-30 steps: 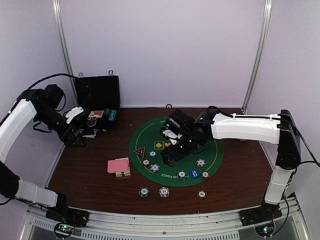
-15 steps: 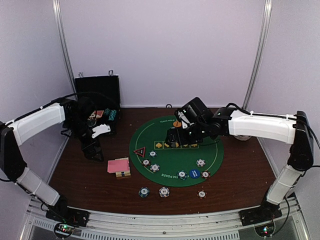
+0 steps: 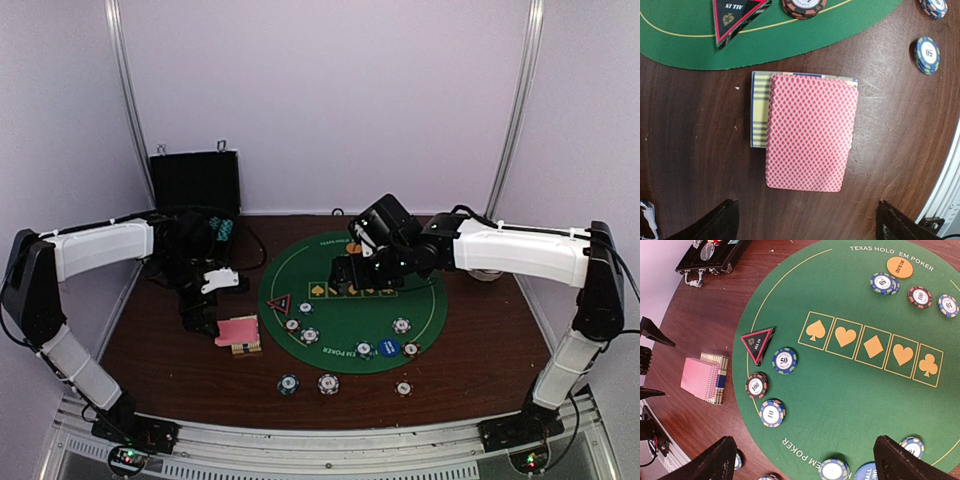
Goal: Distribute texas hold em gaming equipment
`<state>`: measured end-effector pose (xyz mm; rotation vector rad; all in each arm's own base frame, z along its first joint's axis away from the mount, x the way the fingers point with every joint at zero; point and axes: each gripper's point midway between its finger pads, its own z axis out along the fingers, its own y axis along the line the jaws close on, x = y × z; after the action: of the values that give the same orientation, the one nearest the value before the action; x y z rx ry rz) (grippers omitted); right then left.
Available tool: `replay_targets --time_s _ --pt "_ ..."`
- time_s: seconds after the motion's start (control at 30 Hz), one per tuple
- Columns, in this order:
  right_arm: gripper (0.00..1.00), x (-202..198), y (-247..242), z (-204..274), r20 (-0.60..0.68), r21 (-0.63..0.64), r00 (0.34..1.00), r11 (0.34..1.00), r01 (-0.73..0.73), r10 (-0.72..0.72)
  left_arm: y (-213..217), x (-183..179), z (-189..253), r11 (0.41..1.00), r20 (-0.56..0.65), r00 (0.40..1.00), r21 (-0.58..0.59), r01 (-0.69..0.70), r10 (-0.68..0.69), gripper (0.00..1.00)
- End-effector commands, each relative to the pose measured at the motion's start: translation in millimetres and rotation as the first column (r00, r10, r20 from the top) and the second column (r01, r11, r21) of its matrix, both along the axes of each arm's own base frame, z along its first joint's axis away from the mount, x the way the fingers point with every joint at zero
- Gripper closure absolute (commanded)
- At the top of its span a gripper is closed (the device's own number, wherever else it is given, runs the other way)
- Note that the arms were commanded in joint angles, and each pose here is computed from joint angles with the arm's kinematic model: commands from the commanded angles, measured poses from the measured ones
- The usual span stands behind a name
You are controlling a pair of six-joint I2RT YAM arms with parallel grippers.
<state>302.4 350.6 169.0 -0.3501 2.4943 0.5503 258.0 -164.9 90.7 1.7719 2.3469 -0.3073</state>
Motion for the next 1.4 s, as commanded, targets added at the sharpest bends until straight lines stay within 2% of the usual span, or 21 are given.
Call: replay_targets --time_s 0.0,1.37 --pt "0.0 -1.3 -0.9 7.5 0.033 -0.006 0.999 1.0 0.01 -0.01 -6.4 4.1 -9.5 0.997 0.049 0.995 0.007 0.083 -0.083 0.02" --pt "0.01 -17.9 -3.4 7.4 0.035 -0.041 0.998 0.998 -0.043 0.045 -14.8 13.3 -44.5 0.991 -0.014 0.996 0.091 0.094 -0.094 0.02"
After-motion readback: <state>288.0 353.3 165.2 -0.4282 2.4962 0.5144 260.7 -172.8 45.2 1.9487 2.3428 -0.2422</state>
